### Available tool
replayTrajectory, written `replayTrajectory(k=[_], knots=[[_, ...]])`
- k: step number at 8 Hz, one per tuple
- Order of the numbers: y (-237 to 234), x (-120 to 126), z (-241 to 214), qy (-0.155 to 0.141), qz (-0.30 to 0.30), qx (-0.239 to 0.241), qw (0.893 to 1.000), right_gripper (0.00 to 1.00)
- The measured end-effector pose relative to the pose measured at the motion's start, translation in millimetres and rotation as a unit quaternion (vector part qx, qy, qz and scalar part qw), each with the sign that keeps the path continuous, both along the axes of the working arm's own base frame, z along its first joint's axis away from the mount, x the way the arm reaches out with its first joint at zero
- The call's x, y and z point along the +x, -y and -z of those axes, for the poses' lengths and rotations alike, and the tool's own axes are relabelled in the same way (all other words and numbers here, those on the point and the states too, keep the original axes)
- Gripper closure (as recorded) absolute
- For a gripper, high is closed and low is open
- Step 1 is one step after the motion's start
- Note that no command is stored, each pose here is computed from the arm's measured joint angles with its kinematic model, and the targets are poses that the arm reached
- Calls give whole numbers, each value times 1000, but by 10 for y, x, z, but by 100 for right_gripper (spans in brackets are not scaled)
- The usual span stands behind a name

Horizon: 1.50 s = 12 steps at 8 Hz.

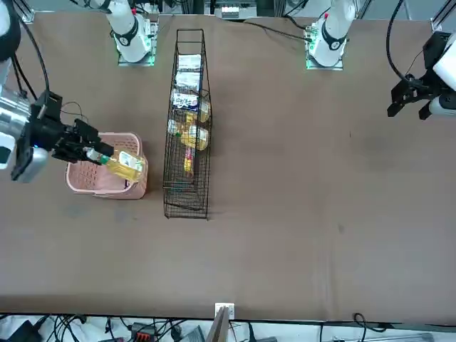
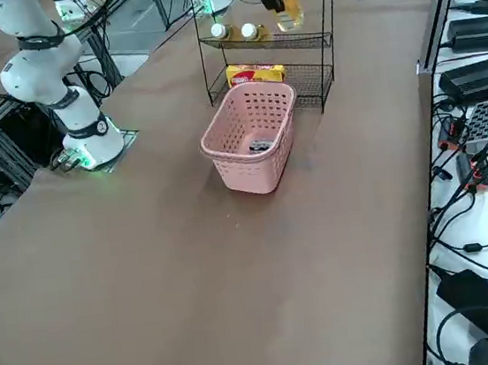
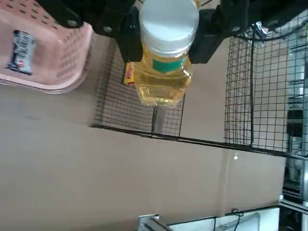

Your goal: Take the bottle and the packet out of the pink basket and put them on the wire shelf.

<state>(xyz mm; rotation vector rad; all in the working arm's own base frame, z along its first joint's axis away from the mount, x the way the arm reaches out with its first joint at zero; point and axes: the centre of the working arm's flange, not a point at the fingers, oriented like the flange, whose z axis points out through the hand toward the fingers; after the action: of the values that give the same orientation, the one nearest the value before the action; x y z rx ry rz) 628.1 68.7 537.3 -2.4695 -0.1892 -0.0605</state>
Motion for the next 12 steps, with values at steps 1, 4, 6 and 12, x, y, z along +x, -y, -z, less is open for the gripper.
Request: replayTrajectory(k=[1, 4, 6, 12], knots=[[-39, 10, 121, -9, -2, 16, 1000, 44], [-227, 18, 319, -22, -4, 38, 999, 44], [-394, -5, 509, -31, 0, 50, 998, 44], [-903, -162, 994, -66, 9, 48, 997, 44]])
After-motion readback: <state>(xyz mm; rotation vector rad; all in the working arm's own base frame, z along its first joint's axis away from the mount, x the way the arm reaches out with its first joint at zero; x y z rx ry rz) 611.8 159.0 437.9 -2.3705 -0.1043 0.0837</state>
